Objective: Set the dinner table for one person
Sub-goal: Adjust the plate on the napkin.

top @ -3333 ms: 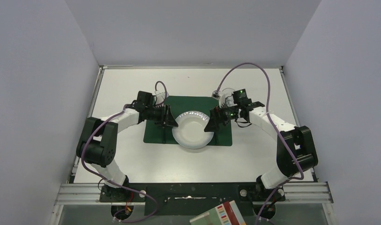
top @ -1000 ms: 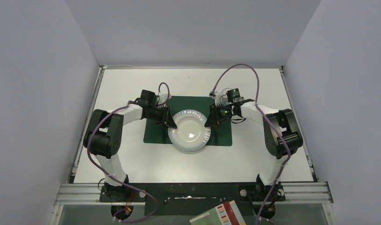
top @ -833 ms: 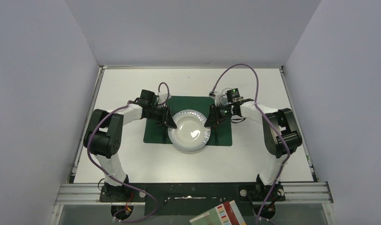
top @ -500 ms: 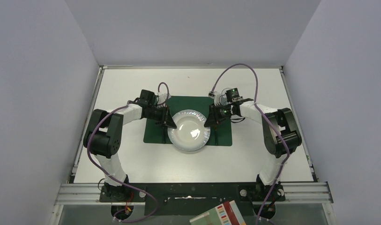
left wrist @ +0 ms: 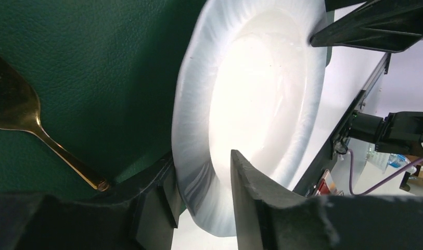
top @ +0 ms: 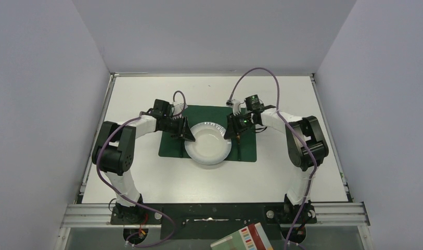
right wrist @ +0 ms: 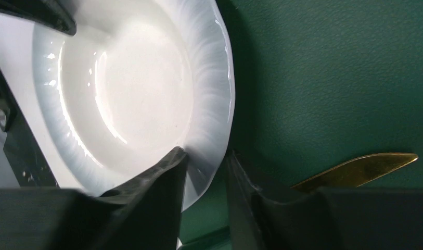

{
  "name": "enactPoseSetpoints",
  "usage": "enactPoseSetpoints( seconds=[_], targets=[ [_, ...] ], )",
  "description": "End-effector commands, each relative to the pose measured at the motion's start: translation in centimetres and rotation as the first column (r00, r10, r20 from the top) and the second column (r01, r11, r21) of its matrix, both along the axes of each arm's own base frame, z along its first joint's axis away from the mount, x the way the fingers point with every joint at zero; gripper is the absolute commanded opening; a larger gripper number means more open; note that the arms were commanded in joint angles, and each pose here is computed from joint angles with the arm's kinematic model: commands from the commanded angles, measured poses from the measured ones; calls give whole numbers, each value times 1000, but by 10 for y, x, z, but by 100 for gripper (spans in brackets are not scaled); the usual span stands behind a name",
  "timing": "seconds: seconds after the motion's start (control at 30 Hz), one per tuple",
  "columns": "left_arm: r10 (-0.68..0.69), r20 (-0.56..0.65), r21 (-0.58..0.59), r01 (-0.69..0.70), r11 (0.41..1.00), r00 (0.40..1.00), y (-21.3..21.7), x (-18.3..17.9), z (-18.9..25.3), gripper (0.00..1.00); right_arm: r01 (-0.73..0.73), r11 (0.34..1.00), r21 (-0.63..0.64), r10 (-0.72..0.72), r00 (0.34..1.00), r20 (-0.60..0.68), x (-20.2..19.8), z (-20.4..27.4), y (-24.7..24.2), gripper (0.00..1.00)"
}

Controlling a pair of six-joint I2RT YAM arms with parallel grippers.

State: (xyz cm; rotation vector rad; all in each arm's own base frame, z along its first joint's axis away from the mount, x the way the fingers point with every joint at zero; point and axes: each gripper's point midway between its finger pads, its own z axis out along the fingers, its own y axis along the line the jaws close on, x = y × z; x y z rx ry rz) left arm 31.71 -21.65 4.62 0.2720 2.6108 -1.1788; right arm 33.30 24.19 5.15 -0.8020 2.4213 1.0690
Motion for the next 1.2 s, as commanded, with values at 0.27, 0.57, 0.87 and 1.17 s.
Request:
enactPoseSetpoints(
  seconds=[0.27,0.57,0.87,1.17],
  targets=[
    [-8,72,-37,11,999,997,-3,16,14,70,64,987,-148,-10,939,344,62,46,-11,60],
    [-25,248,25,19,1000,968,4,45,68,87,109,989,-95,-41,840,542,84,131,-11,63],
    [120,604,287,-355,890,788,113,114,110,85,163,957,-242,14,803,596,55,137,-52,0],
    [30,520,375,-260,890,854,127,95,27,0,-51,885,-463,237,904,354,-31,21,-97,0]
  ],
)
